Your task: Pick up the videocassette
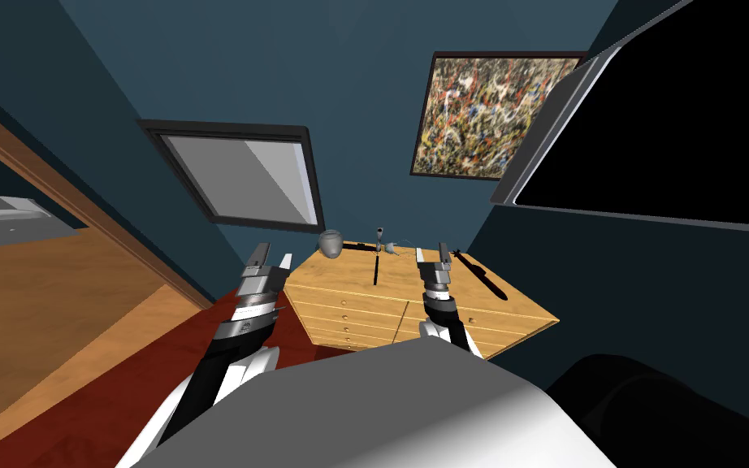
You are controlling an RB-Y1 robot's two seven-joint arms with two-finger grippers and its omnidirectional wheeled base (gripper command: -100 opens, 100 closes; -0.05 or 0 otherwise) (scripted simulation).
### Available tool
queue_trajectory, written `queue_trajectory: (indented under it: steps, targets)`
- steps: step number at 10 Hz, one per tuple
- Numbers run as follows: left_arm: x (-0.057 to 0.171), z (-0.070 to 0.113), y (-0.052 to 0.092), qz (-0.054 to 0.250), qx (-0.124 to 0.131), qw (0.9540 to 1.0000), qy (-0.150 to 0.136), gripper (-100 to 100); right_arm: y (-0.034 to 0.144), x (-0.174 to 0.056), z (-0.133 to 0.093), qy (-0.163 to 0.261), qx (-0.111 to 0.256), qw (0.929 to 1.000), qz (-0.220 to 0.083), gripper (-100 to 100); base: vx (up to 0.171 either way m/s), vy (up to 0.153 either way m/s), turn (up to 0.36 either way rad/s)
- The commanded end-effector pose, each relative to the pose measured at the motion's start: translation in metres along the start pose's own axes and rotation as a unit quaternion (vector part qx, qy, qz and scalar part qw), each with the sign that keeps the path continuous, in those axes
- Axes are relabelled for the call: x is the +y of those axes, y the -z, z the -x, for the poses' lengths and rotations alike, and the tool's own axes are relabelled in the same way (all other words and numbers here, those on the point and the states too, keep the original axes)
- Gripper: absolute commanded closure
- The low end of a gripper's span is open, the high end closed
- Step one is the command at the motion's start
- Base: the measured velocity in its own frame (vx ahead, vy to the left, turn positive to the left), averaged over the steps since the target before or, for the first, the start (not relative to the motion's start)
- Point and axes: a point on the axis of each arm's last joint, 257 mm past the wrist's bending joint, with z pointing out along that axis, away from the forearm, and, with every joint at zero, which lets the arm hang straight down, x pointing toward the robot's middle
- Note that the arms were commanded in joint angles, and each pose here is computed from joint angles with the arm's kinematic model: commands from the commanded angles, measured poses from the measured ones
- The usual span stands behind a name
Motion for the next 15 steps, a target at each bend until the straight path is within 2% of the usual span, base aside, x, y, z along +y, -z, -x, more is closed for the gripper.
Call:
queue_trajectory:
  steps: [1,8,11,12,13,14,15]
  targets:
    - [0.0,0.0,0.0,0.0,0.0,1.0,0.0,0,-0.006,-0.01,0.0,-0.007,0.012,0.9998,-0.015,-100,-0.017,0.023,0.014]
    - [0.0,0.0,0.0,0.0,0.0,1.0,0.0,0,-0.025,-0.044,0.006,-0.041,0.017,0.9966,-0.069,-100,-0.019,0.039,0.012]
    - [0.0,0.0,0.0,0.0,0.0,1.0,0.0,0,-0.038,-0.06,0.012,-0.068,0.013,0.9935,-0.09,-100,-0.016,0.039,0.016]
    - [0.0,0.0,0.0,0.0,0.0,1.0,0.0,0,-0.037,-0.068,0.013,-0.068,0.01,0.992,-0.106,-100,-0.016,0.034,0.011]
    - [0.0,0.0,0.0,0.0,0.0,1.0,0.0,0,-0.036,-0.07,0.013,-0.068,0.009,0.9918,-0.108,-100,-0.006,0.015,-0.003]
    - [0.0,0.0,0.0,0.0,0.0,1.0,0.0,0,-0.044,-0.078,0.017,-0.083,0.006,0.9895,-0.118,-100,-0.02,0.037,0.025]
    - [0.0,0.0,0.0,0.0,0.0,1.0,0.0,0,-0.042,-0.084,0.018,-0.083,0.003,0.988,-0.131,-100,-0.013,0.037,0.014]
